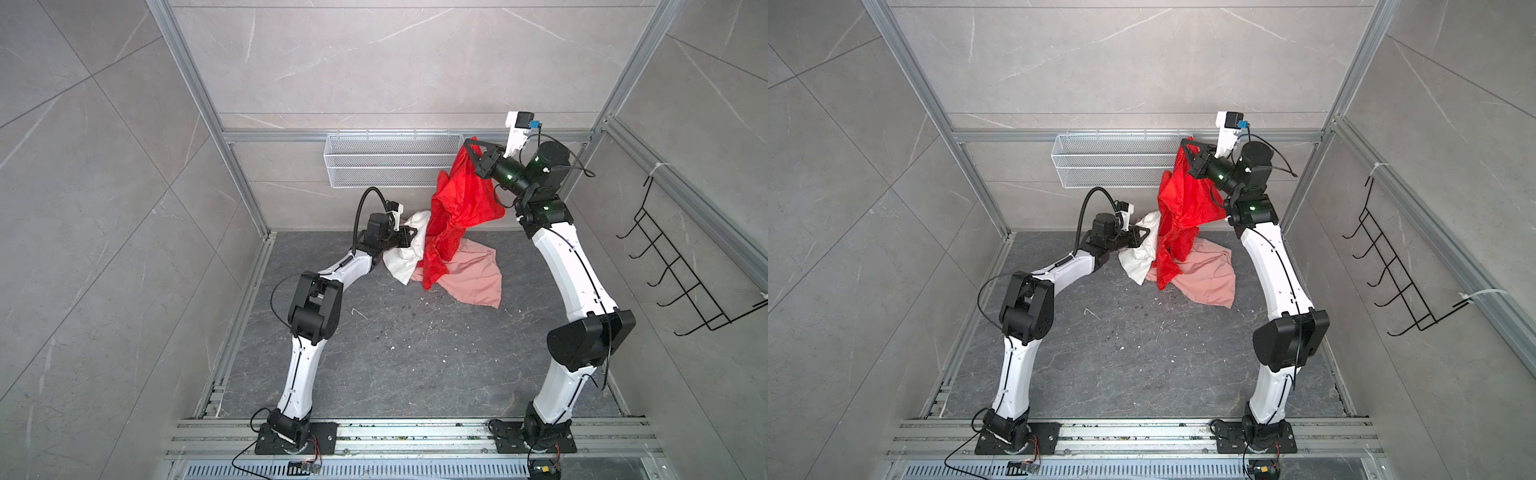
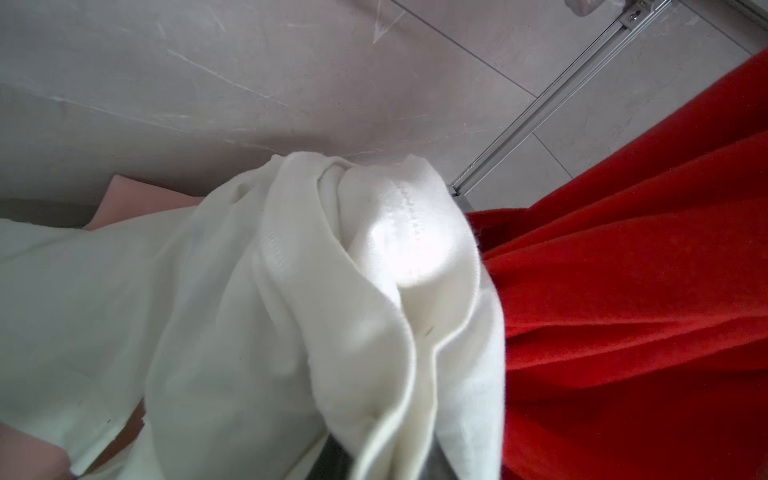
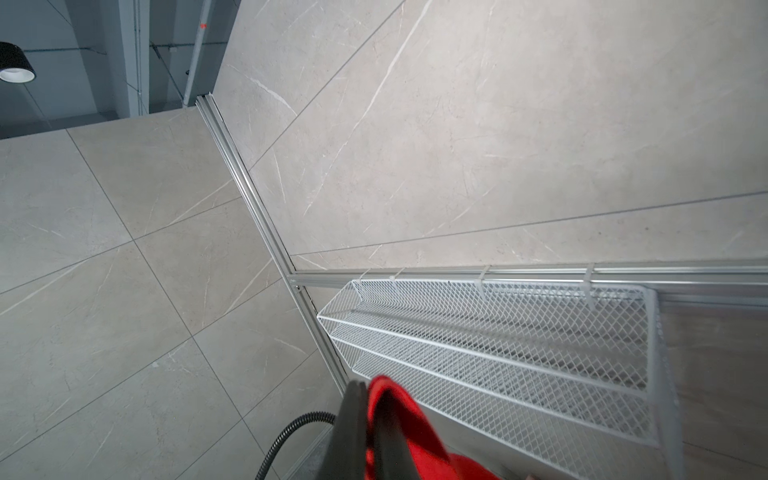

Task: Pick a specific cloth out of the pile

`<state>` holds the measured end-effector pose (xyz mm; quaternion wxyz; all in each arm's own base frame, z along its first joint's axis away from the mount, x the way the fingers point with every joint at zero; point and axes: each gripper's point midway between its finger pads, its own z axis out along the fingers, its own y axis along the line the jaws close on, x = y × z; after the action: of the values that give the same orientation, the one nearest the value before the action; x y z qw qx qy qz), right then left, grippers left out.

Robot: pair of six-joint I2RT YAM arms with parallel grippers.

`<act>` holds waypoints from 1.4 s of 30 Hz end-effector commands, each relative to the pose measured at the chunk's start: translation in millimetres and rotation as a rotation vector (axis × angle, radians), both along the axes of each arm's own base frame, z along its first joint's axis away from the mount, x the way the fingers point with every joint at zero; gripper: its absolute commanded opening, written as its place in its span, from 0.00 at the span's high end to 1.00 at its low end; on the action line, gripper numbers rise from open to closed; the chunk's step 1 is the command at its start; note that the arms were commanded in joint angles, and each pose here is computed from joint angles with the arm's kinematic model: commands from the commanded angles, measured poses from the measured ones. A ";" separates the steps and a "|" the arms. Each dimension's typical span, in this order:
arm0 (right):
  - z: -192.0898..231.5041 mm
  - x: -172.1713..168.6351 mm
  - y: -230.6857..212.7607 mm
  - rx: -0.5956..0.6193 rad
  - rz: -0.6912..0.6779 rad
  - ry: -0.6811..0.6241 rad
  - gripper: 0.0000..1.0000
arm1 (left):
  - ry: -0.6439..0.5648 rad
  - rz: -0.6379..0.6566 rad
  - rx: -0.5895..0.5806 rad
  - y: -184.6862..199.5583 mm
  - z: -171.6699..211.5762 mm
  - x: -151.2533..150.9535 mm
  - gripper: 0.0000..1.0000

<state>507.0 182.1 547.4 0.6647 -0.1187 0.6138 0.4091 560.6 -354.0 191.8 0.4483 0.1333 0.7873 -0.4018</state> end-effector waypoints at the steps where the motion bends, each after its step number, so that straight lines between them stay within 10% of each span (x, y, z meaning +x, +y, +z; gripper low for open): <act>1: 47.0 -24.1 -4.0 -0.003 -0.003 -0.143 1.00 | -0.078 0.008 0.013 -0.9 19.3 5.8 0.98; 42: 128.0 -93.6 -41.0 -0.083 -0.136 -0.310 1.00 | -0.024 -0.035 0.002 -51.7 -23.8 26.5 1.00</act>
<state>449.6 148.7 639.3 0.7370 -0.1535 0.5697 0.3297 583.6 -398.4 157.6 0.4407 0.1497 0.7898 -0.3995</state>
